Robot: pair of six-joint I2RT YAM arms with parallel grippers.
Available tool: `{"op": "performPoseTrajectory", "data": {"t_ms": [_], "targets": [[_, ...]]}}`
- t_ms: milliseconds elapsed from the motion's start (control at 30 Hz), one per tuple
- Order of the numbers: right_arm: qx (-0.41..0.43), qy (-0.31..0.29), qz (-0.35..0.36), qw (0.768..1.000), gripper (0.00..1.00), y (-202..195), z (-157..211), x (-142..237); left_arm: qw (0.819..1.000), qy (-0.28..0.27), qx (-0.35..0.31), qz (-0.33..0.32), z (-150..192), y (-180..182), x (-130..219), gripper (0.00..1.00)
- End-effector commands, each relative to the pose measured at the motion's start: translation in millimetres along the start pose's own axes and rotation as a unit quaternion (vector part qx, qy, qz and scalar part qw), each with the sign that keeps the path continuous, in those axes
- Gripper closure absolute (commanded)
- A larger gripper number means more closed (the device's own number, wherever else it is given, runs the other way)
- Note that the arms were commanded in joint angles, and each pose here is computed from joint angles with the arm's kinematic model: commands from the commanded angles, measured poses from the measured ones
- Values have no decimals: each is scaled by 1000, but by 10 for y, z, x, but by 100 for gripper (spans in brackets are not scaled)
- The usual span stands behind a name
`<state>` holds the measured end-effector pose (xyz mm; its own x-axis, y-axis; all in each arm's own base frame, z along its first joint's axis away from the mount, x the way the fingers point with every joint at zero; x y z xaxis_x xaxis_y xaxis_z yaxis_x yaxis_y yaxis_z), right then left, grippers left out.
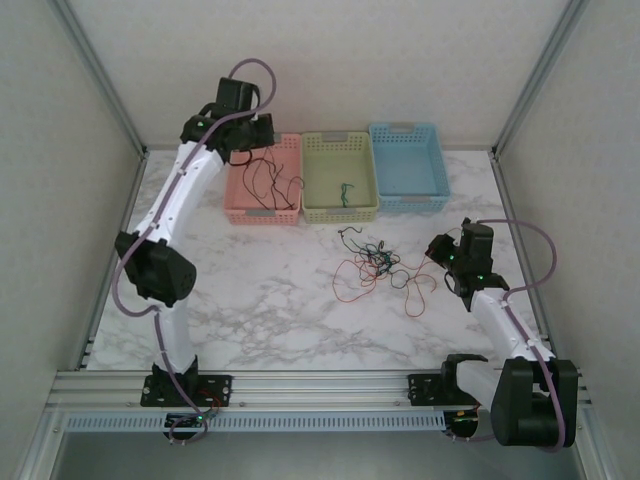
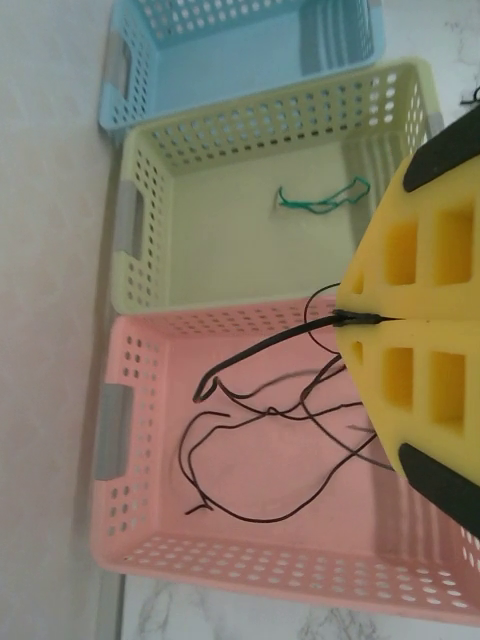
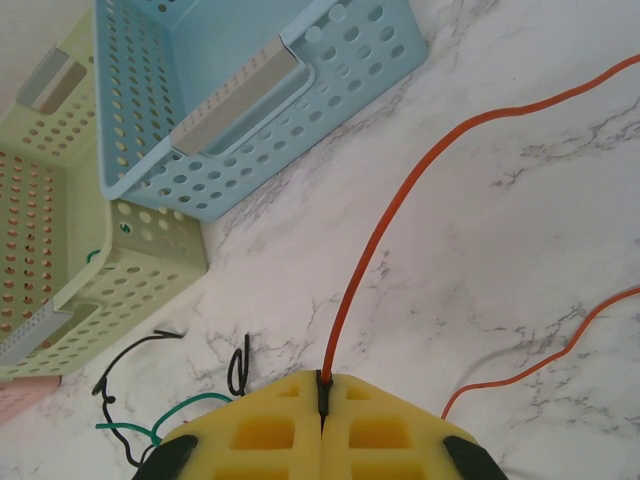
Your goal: Untangle the cables
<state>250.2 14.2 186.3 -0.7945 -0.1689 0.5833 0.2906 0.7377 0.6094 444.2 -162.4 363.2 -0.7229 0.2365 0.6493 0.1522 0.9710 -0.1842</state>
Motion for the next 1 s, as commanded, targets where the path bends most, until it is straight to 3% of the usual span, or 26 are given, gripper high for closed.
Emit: {"op": "performPoseTrajectory", "data": {"t_ms": [0, 267, 400, 600, 800, 967], "targets": [[8, 9, 2, 1000, 100, -33, 44, 12, 1000, 12, -3, -9, 15, 89, -150, 100], [8, 13, 2, 1000, 100, -40, 52, -7, 997, 43, 32, -49, 264, 376, -479, 100], [8, 14, 2, 1000, 100, -39, 53, -10, 994, 33, 73, -80, 285, 610, -424, 100], [5, 16, 2, 1000, 100, -39, 53, -26, 990, 0, 84, -111, 238, 739, -216, 100], [4, 19, 2, 1000, 100, -47, 63, -32, 993, 13, 93, -64, 263, 715, -287, 100], [4, 19, 1, 1000, 100, -41, 57, -36, 996, 58, 73, -17, 363, 510, -538, 100]]}}
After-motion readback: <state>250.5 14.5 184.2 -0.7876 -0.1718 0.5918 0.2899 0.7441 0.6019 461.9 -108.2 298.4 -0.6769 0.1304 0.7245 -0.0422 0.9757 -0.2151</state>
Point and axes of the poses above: each hand's point on the last joint's axis, 136 mm out from that joint toward the fingers, its own x axis back along the fingers, its own y axis along the line the jaws close on, z = x × y, the point moved 10 cm from there along x, back along the fingers, and after that the axes turned 6 degrees about -x, right-handed, at the moved point
